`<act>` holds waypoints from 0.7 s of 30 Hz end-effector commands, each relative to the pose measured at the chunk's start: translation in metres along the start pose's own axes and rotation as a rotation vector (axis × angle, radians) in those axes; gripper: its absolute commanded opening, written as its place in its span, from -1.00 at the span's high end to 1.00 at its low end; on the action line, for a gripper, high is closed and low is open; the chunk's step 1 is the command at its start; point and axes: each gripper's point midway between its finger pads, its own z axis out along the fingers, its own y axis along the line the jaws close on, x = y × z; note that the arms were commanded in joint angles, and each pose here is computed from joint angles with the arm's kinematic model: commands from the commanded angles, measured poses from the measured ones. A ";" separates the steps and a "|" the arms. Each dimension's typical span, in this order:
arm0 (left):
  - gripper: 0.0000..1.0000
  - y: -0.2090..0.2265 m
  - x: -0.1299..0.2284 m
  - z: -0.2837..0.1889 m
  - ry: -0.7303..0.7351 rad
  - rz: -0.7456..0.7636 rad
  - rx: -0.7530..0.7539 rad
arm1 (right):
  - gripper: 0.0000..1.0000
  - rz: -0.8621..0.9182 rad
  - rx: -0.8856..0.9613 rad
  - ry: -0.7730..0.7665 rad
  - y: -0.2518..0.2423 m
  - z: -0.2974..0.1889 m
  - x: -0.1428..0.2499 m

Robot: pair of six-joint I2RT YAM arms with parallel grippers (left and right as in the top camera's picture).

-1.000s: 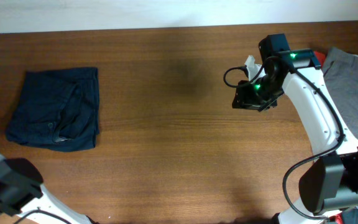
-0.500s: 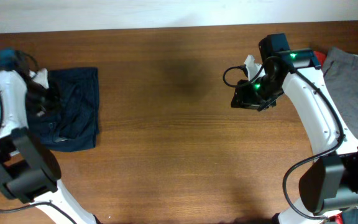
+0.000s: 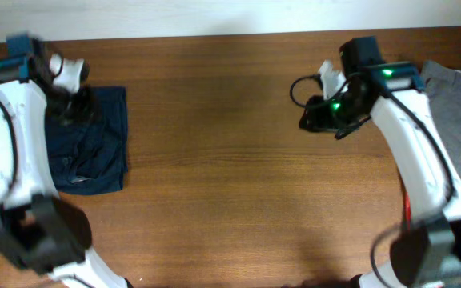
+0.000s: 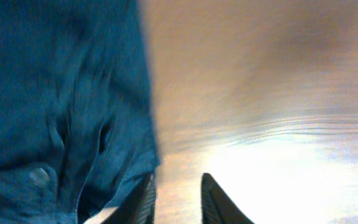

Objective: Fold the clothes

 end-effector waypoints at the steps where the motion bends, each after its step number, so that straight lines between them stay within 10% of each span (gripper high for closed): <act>1: 0.27 -0.060 -0.004 -0.109 -0.264 0.234 -0.077 | 0.20 -0.128 -0.012 -0.291 0.036 -0.096 -0.010; 8: -0.49 -0.104 0.042 -0.207 -0.497 0.339 -0.099 | -0.15 -0.210 0.025 -0.575 0.059 -0.196 0.033; 10: -0.58 -0.107 0.055 -0.223 -0.532 0.327 -0.095 | -0.75 -0.228 0.020 -0.630 0.064 -0.215 0.046; 11: -0.98 -0.109 0.064 -0.233 -0.559 0.309 -0.092 | -0.98 -0.240 0.020 -0.670 0.068 -0.228 0.055; 21: -0.98 -0.113 0.093 -0.259 -0.618 0.298 -0.093 | -0.98 -0.284 0.010 -0.809 0.079 -0.268 0.091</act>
